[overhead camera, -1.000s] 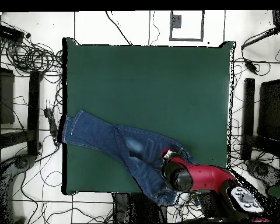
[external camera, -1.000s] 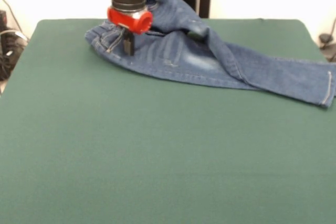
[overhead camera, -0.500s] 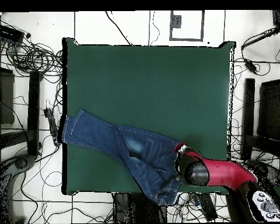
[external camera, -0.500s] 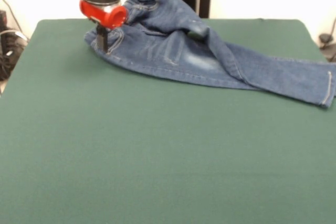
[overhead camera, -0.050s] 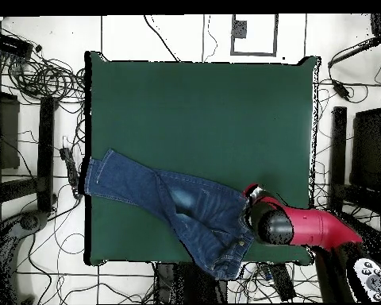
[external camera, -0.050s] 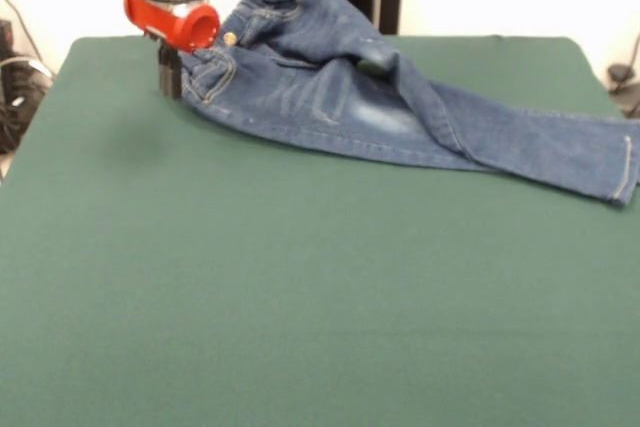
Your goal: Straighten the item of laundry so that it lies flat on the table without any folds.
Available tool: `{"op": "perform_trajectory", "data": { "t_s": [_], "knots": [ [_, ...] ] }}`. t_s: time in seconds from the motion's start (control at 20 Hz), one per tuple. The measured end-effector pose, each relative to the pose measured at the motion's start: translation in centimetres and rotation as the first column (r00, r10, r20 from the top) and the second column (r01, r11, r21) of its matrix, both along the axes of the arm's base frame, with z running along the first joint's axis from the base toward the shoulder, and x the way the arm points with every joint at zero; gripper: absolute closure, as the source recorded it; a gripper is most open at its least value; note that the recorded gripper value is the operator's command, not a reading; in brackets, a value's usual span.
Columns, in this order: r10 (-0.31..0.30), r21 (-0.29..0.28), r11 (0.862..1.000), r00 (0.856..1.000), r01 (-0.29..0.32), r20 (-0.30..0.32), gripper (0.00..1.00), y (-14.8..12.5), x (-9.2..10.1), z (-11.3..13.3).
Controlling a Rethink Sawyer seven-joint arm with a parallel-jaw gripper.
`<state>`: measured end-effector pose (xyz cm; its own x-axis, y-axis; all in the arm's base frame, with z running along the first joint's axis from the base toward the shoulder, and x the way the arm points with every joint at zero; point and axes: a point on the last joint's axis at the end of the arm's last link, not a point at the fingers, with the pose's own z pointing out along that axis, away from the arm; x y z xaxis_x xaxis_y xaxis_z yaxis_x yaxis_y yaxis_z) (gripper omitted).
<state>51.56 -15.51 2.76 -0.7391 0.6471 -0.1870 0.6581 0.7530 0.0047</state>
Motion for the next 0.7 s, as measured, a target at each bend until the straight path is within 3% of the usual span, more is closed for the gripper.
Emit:
{"op": "perform_trajectory", "data": {
  "t_s": [0.3,0.6,0.7],
  "knots": [
    [0.010,0.020,1.000,1.000,-0.010,-0.001,1.00,3.5,0.6,0.9],
    [0.043,0.032,0.999,0.999,-0.042,-0.029,1.00,7.2,-1.7,0.5],
    [0.061,0.030,0.998,0.997,-0.059,-0.044,1.00,8.6,-3.6,0.0]
  ]
}}
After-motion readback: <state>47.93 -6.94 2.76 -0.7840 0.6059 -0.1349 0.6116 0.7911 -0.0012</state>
